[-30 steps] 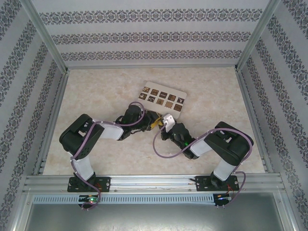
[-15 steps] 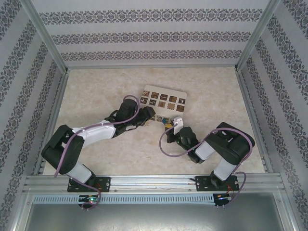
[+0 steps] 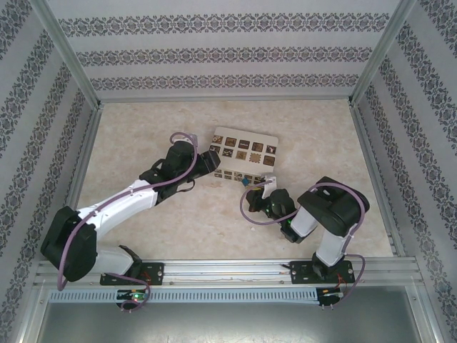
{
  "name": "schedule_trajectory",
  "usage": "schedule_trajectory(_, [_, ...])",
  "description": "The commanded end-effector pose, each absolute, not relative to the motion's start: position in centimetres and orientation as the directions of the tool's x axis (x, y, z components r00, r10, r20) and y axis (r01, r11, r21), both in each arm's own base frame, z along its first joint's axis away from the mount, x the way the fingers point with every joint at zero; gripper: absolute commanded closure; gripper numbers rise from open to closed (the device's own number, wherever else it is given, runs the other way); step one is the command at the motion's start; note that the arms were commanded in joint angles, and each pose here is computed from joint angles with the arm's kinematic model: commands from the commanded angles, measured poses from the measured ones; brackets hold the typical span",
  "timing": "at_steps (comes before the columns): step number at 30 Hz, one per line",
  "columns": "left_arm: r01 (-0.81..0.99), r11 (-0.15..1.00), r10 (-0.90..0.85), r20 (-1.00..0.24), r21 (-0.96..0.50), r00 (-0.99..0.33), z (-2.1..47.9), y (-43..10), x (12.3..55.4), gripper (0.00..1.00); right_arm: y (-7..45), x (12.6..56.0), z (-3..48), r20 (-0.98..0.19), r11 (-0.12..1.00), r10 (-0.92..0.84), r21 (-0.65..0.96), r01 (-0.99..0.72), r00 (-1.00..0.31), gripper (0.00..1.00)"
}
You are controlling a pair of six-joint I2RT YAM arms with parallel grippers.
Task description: Unlock the padlock with the key
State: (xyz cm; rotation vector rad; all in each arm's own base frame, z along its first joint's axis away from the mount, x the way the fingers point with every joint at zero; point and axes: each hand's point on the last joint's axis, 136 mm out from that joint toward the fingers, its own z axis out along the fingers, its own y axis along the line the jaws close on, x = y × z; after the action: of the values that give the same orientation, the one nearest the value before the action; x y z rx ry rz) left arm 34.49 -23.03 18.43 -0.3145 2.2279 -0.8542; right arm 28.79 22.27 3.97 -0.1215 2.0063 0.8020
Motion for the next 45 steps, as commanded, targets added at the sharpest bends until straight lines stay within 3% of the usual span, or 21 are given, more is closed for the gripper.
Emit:
schedule_trajectory(1, [0.033, 0.817, -0.414, -0.625, -0.575, -0.661, 19.8, -20.8, 35.1, 0.44, 21.9, 29.1, 3.7, -0.773, 0.769, 0.286, 0.538, -0.345, -0.566, 1.00])
schedule_trajectory(3, [0.034, 0.827, -0.407, -0.638, -0.561, -0.654, 20.1, -20.3, 35.2, 0.43, 21.9, 29.2, 3.6, -0.769, 0.769, 0.292, 0.543, -0.338, -0.569, 0.98])
schedule_trajectory(17, [-0.003, 0.846, -0.417, -0.660, -0.533, -0.625, 20.7, -16.2, 36.5, 0.33, 19.4, 28.9, 5.4, -0.795, 0.802, 0.296, 0.508, -0.315, -0.529, 0.59])
schedule_trajectory(27, [0.047, 0.815, -0.378, -0.591, -0.578, -0.713, 19.4, -16.2, 38.5, 0.27, 19.7, 29.2, 9.4, -0.770, 0.759, 0.283, 0.545, -0.357, -0.572, 0.04])
schedule_trajectory(35, [0.088, 0.761, -0.343, -0.513, -0.643, -0.787, 18.0, -17.9, 41.7, 0.26, 20.9, 28.1, 12.2, -0.704, 0.639, 0.299, 0.650, -0.413, -0.644, 0.02])
schedule_trajectory(45, [0.093, 0.715, -0.262, -0.389, -0.693, -0.883, 13.9, -21.0, 44.5, 0.29, 21.2, 26.3, 10.9, -0.618, 0.606, 0.277, 0.707, -0.366, -0.735, 0.01])
